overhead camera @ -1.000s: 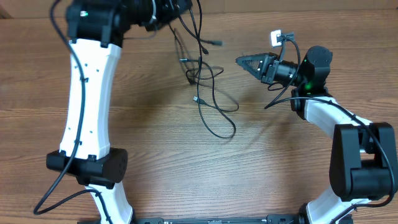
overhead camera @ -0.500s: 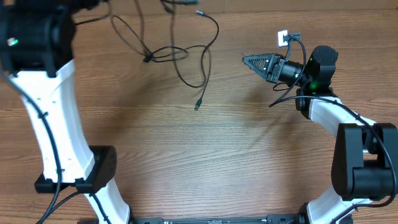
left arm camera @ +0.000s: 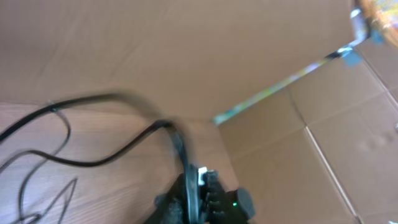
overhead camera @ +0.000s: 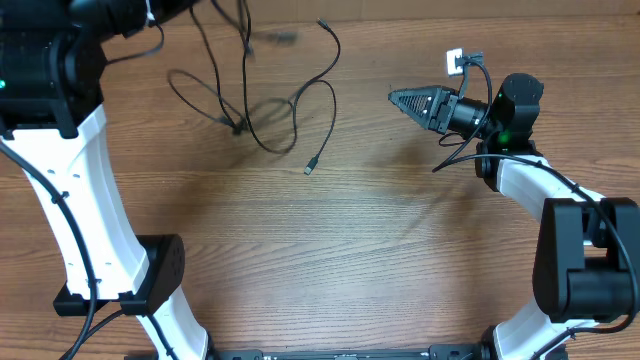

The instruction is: Untangle cables

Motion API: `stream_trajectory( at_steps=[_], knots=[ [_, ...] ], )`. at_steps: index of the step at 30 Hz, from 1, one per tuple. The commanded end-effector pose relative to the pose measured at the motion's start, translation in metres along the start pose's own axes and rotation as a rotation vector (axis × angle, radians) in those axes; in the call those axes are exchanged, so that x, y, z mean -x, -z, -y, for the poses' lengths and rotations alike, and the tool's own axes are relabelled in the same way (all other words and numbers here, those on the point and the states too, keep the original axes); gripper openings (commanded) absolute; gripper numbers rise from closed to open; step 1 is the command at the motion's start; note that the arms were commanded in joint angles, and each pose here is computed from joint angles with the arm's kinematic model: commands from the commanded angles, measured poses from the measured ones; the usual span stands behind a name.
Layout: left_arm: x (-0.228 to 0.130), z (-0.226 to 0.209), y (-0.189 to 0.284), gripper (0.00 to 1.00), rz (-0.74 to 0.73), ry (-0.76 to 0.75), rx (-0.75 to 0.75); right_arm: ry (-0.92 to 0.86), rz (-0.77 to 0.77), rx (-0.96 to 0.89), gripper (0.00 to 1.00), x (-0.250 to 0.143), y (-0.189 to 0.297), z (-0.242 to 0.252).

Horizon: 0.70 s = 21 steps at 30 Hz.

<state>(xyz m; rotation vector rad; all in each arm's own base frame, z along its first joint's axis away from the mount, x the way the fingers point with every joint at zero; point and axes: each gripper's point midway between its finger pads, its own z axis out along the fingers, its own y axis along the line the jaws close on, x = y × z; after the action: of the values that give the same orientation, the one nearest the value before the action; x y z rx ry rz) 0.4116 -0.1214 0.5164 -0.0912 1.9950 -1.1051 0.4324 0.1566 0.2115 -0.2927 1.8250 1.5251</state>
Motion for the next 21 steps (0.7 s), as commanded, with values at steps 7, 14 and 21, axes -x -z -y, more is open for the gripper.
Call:
stream_trajectory(
  at_steps=[7, 14, 21],
  knots=[
    [-0.029, 0.003, -0.003, 0.30, -0.045, -0.103, 0.098, 0.044, 0.009, 0.012, 1.00, 0.008, 0.001, -0.010],
    [-0.039, 0.003, -0.008, 0.32, -0.062, -0.103, 0.135, 0.043, 0.007, 0.013, 1.00, 0.008, 0.001, -0.010],
    [-0.050, -0.052, 0.001, 0.68, -0.071, -0.050, 0.425, 0.037, -0.031, 0.048, 1.00, 0.001, 0.000, -0.016]
  ],
)
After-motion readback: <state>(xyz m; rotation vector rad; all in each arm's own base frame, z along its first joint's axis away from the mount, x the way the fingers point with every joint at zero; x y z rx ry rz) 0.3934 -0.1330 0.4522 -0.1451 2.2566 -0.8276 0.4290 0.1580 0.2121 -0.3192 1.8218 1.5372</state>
